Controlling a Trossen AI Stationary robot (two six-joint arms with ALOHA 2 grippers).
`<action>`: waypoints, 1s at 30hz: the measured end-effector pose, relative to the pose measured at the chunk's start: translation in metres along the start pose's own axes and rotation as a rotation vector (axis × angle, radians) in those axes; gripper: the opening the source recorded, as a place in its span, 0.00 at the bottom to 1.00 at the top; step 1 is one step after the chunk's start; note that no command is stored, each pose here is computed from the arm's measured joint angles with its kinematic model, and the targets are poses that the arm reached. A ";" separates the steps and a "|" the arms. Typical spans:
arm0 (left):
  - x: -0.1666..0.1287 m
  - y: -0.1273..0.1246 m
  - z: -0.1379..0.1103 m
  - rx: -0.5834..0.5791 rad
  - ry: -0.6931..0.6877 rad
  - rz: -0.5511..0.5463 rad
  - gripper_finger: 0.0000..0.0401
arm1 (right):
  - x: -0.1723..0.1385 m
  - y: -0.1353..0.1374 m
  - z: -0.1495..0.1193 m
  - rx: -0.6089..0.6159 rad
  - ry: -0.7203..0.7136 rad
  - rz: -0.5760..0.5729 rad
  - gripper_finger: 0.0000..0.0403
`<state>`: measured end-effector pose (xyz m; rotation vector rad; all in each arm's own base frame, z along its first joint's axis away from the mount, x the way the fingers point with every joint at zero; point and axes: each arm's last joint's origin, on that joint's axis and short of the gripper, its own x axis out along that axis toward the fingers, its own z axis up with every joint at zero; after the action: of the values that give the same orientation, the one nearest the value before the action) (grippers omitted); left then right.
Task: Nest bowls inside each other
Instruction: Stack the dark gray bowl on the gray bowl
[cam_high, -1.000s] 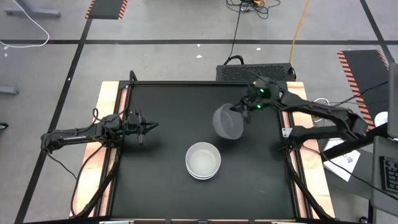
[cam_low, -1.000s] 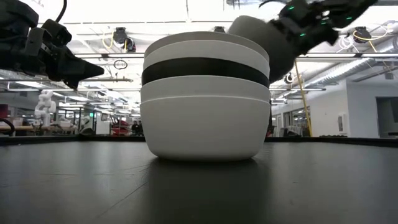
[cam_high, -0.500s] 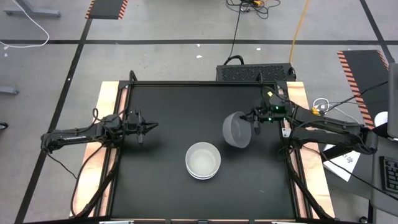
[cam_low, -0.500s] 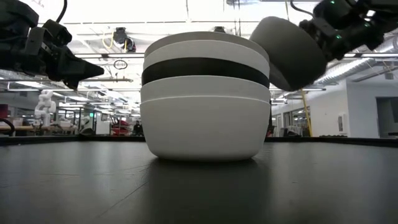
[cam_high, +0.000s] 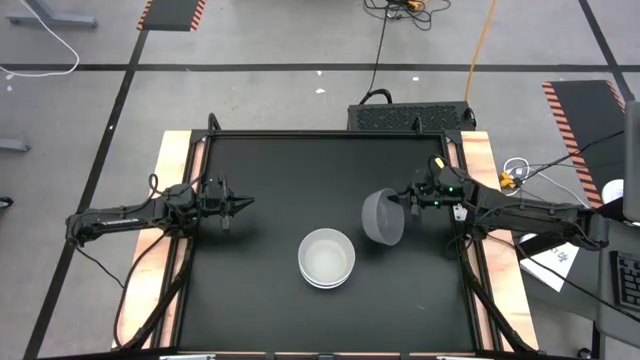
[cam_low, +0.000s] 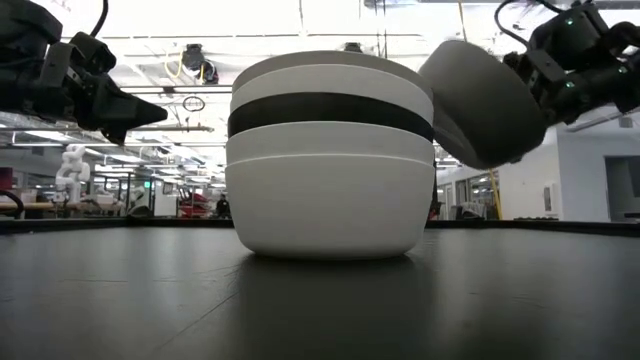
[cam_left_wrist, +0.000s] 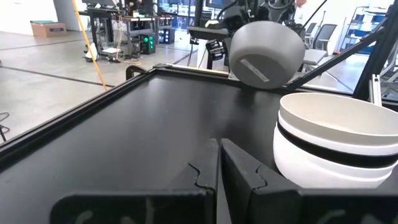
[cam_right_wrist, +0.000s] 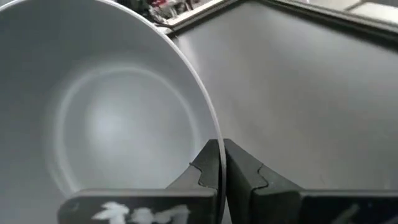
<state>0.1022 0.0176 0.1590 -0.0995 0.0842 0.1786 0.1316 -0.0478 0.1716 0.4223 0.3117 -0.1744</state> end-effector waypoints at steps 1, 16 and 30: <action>0.000 0.000 0.000 0.000 0.000 0.000 0.05 | 0.000 0.000 -0.002 0.006 0.005 -0.001 0.00; 0.000 0.000 0.000 -0.022 0.001 0.000 0.05 | 0.005 0.026 -0.001 -0.033 -0.051 0.139 0.00; 0.000 0.000 0.000 -0.013 0.000 0.000 0.05 | 0.033 0.067 0.050 -0.095 -0.039 0.250 0.00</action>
<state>0.1022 0.0176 0.1590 -0.1127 0.0834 0.1789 0.1906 -0.0126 0.2294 0.3597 0.2252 0.0763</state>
